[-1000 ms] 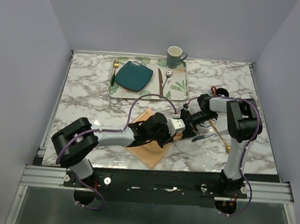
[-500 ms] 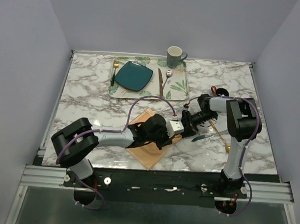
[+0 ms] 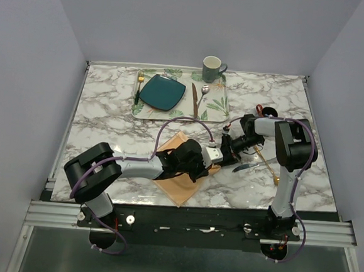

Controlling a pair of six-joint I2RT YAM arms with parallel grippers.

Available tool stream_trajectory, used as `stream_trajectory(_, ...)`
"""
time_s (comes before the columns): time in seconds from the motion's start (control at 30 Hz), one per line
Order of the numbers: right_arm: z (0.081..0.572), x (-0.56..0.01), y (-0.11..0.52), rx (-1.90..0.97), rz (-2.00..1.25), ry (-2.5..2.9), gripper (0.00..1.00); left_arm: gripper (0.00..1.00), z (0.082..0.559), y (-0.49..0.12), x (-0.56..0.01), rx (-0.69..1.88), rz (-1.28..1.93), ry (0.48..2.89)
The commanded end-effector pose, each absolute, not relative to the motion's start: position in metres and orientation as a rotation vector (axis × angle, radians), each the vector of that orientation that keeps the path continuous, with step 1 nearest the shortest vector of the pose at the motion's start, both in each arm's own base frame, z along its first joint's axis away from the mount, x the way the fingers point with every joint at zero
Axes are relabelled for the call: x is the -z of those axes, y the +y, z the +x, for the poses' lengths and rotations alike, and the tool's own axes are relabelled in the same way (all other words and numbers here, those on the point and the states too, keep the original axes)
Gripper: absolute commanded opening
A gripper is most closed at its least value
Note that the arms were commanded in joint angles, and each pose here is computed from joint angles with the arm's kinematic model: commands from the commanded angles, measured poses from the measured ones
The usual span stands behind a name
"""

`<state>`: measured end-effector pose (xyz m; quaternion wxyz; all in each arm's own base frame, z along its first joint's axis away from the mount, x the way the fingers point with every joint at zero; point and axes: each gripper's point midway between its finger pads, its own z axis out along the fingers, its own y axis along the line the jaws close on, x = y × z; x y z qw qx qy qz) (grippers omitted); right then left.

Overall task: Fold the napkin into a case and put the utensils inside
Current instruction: Pick up the upper triangle-folded napkin from the center of the board.

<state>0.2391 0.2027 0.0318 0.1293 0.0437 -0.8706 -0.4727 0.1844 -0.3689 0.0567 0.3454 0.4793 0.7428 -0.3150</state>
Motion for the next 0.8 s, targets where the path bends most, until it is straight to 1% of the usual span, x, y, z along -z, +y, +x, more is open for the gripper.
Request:
stream_trajectory(0.0,0.221,-0.019,0.189,1.201,-0.010,-2.483,0.79,0.00,0.188,-0.372,-0.064,0.846,1.226,1.898)
stream_trajectory(0.03,0.220,-0.018,0.187,1.192,-0.021,-2.480,0.92,0.00,0.190,-0.372,-0.067,0.849,1.214,1.898)
stream_trajectory(0.07,0.218,-0.018,0.186,1.198,-0.033,-2.469,1.00,0.00,0.191,-0.372,-0.069,0.855,1.203,1.898)
stream_trajectory(0.23,0.203,-0.012,0.187,1.222,-0.103,-2.375,1.00,0.00,0.196,-0.375,-0.078,0.892,1.153,1.908)
stream_trajectory(0.57,0.196,-0.012,0.189,1.244,-0.130,-2.328,1.00,0.00,0.202,-0.376,-0.092,0.929,1.102,1.892)
stream_trajectory(0.77,0.194,-0.008,0.178,1.135,-0.086,-2.434,1.00,0.00,0.202,-0.379,-0.101,0.967,1.066,1.875)
